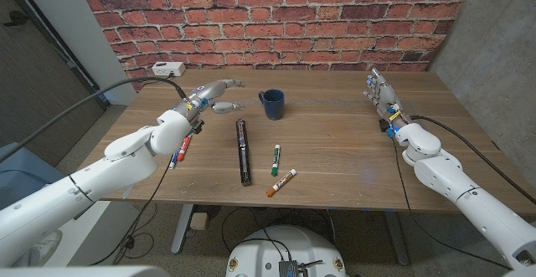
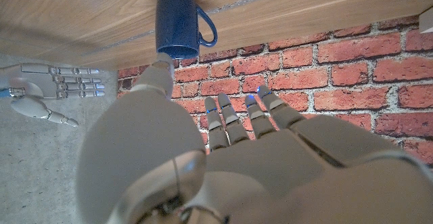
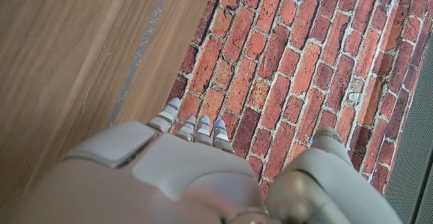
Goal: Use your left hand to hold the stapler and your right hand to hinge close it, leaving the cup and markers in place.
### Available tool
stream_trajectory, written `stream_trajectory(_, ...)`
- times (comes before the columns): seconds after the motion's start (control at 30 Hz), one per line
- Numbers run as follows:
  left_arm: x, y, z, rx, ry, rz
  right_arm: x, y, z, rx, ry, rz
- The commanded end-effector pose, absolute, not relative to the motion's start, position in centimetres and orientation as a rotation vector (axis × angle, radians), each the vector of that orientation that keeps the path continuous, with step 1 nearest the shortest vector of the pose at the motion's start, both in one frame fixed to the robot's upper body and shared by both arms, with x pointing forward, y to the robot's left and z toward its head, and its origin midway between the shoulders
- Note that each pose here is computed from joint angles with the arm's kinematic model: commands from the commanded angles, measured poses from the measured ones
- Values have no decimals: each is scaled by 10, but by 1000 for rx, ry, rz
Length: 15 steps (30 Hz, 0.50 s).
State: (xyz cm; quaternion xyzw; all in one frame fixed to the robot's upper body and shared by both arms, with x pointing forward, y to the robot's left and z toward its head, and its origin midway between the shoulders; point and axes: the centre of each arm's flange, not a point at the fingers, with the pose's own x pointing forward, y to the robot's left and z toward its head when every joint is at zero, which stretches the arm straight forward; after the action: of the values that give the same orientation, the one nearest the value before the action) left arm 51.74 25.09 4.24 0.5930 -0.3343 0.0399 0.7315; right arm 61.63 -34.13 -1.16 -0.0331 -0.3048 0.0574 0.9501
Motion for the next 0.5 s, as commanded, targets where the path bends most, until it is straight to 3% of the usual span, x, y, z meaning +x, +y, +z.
stream_trajectory(0.03, 512, 244, 45, 1440, -756, 154, 618, -343, -12, -70, -614, 110)
stream_trajectory(0.5, 512, 229, 52, 1584, -779, 161, 618, -345, -13, -62, -619, 108)
